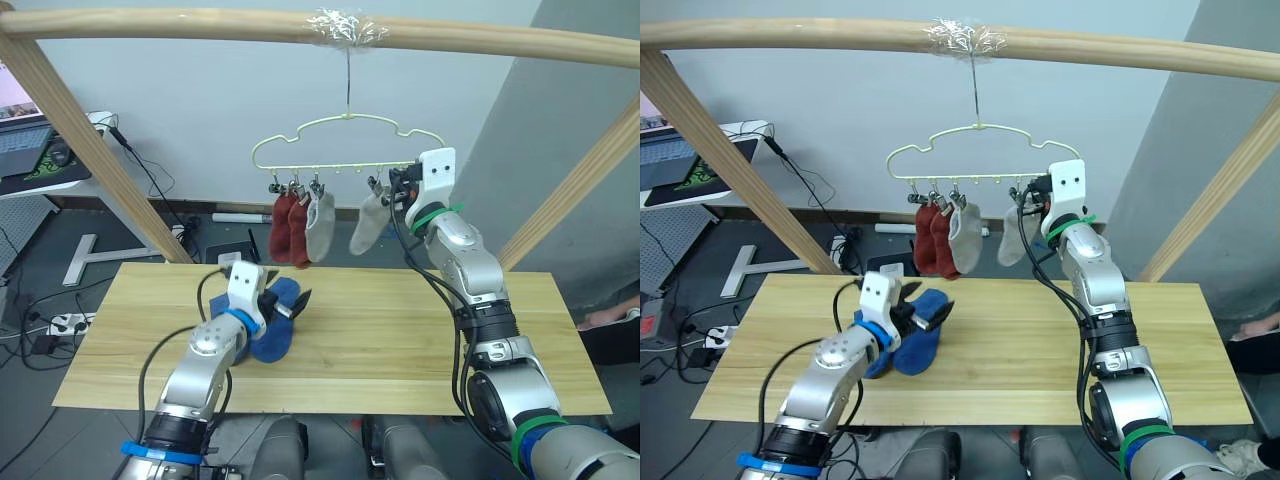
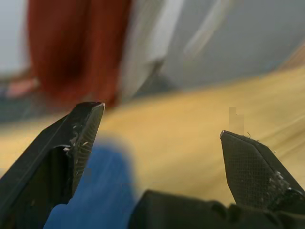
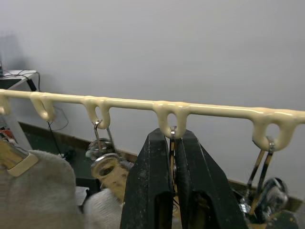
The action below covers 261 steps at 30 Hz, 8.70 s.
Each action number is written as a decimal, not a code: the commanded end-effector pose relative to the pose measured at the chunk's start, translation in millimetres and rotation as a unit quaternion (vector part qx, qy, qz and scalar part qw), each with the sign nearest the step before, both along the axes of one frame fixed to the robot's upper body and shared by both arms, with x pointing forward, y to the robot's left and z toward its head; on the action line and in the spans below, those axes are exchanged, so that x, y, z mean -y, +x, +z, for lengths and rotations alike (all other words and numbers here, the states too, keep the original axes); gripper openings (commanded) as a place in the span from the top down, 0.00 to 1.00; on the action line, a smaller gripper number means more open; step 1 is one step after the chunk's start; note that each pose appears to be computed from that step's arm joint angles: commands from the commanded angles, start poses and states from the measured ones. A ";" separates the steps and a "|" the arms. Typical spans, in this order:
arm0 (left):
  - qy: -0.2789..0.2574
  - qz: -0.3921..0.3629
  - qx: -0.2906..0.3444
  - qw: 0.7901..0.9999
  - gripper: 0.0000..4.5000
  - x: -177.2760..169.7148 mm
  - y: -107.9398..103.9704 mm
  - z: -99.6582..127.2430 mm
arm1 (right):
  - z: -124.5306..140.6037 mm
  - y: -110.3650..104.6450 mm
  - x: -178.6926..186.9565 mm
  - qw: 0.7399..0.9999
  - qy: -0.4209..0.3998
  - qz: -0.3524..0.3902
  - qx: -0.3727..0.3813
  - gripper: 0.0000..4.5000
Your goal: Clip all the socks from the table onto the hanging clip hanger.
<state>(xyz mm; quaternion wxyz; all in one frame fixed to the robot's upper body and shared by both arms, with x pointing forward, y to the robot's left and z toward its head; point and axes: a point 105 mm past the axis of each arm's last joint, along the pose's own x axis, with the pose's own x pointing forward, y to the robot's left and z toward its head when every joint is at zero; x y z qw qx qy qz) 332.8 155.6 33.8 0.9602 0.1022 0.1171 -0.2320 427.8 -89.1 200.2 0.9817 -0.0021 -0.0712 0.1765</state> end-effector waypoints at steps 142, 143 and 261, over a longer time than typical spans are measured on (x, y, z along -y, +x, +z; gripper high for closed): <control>-0.341 -0.193 0.037 0.919 0.83 169.0 38.8 116.1 | 46.2 -69.2 52.8 0.994 0.100 0.006 -0.042 0.00; -0.345 -0.193 0.033 0.918 0.77 168.4 40.1 116.2 | 44.0 -70.0 55.7 0.995 0.096 -0.001 -0.039 0.00; -0.161 -0.176 0.216 0.947 0.00 68.0 -32.7 196.7 | 1.9 -0.5 14.7 0.996 0.058 -0.060 0.022 1.00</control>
